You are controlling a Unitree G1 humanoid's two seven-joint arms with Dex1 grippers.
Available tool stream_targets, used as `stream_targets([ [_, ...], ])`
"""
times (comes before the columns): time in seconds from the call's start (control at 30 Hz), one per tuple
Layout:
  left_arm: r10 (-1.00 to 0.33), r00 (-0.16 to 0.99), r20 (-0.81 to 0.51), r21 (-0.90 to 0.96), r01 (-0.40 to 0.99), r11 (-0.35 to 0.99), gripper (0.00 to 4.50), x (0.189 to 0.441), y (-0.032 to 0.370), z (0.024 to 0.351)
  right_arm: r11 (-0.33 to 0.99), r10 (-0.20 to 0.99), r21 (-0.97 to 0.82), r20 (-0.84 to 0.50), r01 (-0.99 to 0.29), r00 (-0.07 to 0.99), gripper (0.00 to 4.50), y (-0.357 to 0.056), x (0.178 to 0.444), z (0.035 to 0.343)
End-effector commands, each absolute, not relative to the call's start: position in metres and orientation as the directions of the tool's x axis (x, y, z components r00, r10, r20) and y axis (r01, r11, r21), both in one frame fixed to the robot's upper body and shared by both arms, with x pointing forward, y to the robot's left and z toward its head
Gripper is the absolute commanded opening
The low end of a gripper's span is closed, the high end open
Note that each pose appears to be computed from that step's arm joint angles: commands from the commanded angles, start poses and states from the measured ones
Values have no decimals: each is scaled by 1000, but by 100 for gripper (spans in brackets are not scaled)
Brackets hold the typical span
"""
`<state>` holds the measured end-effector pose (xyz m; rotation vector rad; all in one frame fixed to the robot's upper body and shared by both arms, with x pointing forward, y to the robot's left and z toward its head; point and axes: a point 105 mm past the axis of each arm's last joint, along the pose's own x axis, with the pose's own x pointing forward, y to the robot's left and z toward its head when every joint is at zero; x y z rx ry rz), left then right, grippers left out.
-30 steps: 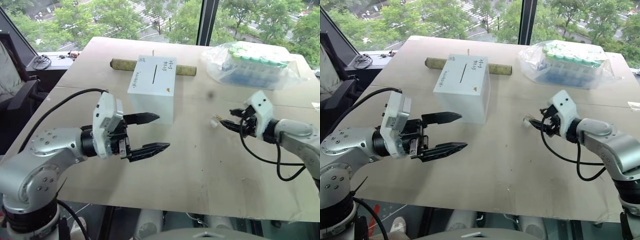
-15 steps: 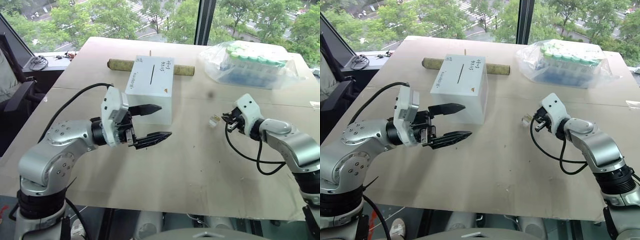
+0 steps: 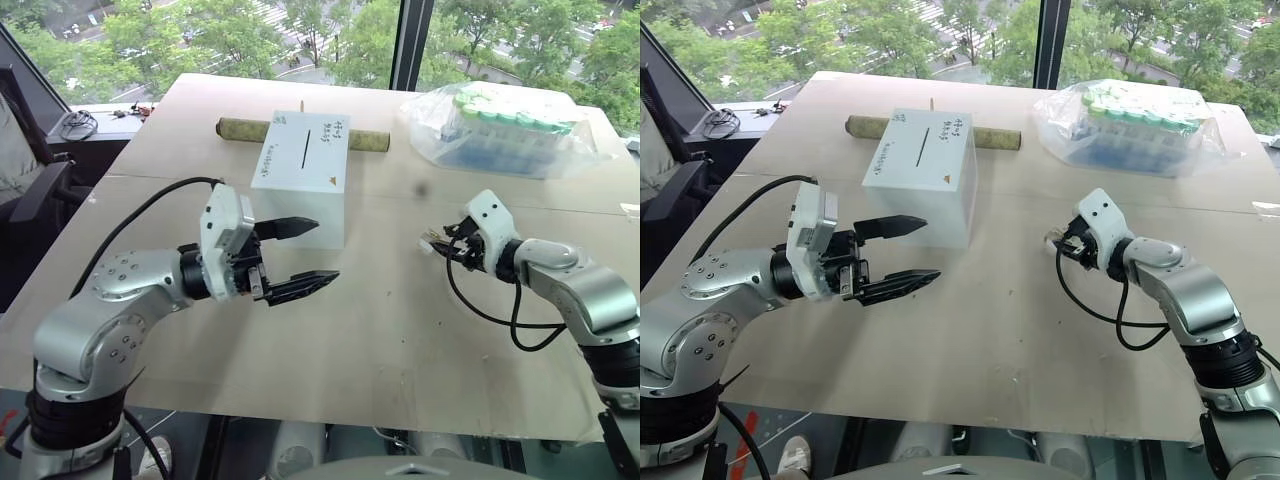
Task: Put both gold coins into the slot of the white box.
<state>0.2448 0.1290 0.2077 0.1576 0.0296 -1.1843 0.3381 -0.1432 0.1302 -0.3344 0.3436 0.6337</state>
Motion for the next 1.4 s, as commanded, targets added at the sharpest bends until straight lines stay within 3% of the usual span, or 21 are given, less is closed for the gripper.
stream_targets([
  [0.03, -929, 358, -98, 157, 927, 341, 450, 238, 124, 214, 756, 512, -251, -349, -605, 785, 199, -143, 342, 148],
  [0.27, -928, 358, -99, 166, 926, 340, 450, 238, 123, 214, 753, 505, -265, -354, -603, 787, 199, -142, 344, 144],
  [0.4, -929, 355, -101, 169, 927, 336, 450, 238, 122, 214, 755, 503, -263, -354, -601, 788, 79, -142, 345, 143],
  [1.0, -928, 360, -98, 160, 926, 343, 450, 237, 123, 213, 750, 498, -268, -371, -604, 784, 79, -141, 348, 134],
  [1.03, -928, 361, -97, 161, 925, 343, 450, 237, 123, 213, 750, 499, -268, -372, -605, 783, 36, -141, 348, 133],
  [1.1, -927, 362, -96, 163, 925, 345, 450, 237, 123, 213, 747, 501, -268, -373, -608, 780, 4, -140, 349, 133],
  [1.4, -925, 369, -93, 165, 922, 351, 450, 238, 125, 213, 736, 518, -261, -377, -625, 768, 4, -139, 347, 133],
])
